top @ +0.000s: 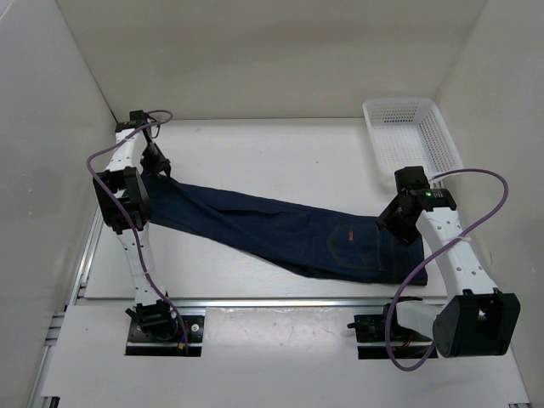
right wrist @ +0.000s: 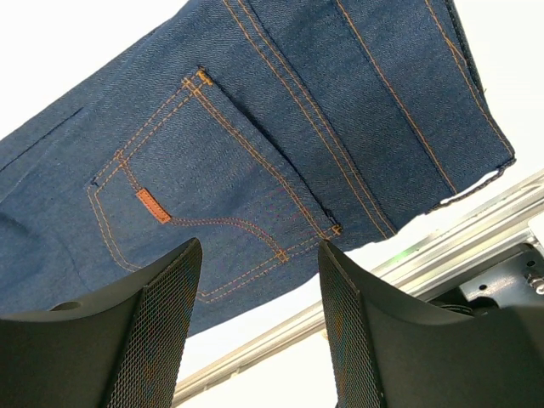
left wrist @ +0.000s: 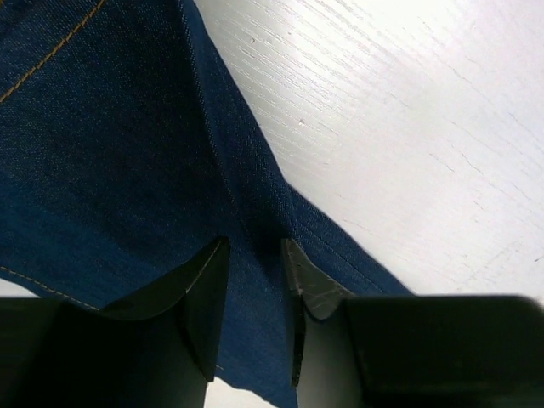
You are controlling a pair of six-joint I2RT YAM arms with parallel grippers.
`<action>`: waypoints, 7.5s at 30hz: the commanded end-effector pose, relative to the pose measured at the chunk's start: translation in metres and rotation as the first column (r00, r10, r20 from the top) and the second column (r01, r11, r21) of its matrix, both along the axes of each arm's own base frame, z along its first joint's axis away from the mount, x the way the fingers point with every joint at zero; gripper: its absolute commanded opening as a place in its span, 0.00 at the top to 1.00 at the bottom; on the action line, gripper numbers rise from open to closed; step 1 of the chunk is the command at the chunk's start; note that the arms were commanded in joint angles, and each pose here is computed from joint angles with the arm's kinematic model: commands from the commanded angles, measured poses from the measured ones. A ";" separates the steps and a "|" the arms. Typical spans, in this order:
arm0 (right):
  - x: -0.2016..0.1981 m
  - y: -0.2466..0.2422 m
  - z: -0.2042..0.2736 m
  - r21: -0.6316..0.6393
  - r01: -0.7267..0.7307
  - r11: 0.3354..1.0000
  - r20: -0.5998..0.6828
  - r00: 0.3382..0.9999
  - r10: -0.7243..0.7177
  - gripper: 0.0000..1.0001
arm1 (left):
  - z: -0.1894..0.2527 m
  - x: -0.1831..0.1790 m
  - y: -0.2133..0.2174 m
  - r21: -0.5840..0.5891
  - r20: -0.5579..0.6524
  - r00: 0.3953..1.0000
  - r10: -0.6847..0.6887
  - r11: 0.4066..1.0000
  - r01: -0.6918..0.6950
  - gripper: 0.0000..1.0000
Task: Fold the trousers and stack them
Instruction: Fold the trousers
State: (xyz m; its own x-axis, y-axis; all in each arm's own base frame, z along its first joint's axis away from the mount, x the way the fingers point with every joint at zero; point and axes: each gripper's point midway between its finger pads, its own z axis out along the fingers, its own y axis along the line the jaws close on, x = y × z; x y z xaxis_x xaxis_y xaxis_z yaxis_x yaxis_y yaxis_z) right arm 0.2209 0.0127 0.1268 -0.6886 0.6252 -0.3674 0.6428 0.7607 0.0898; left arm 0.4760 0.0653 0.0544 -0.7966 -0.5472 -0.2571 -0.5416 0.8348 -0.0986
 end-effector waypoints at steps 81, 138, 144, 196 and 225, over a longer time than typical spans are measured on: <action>0.006 0.093 -0.121 0.177 -0.149 0.973 -0.237 0.953 0.189 0.47 | -0.005 -0.082 0.040 0.070 -0.112 0.977 0.182 0.982 -0.175 0.55; 0.033 0.138 -0.045 -0.020 -0.438 0.899 -0.067 0.897 0.436 0.41 | -0.009 -0.077 0.046 0.073 -0.111 0.980 0.167 0.984 -0.160 0.40; 0.031 0.133 -0.048 -0.021 -0.429 0.903 -0.076 0.901 0.426 0.41 | -0.022 -0.075 0.047 0.070 -0.137 0.977 0.167 0.985 -0.158 0.51; 0.015 0.127 -0.034 0.025 -0.396 0.918 -0.011 0.918 0.396 0.41 | 0.017 -0.088 0.066 0.014 -0.090 0.969 0.232 0.973 -0.231 0.18; 0.005 0.114 -0.010 -0.008 -0.396 0.918 -0.002 0.918 0.396 0.40 | -0.020 -0.090 0.098 0.080 -0.119 0.891 0.438 0.899 -0.431 0.90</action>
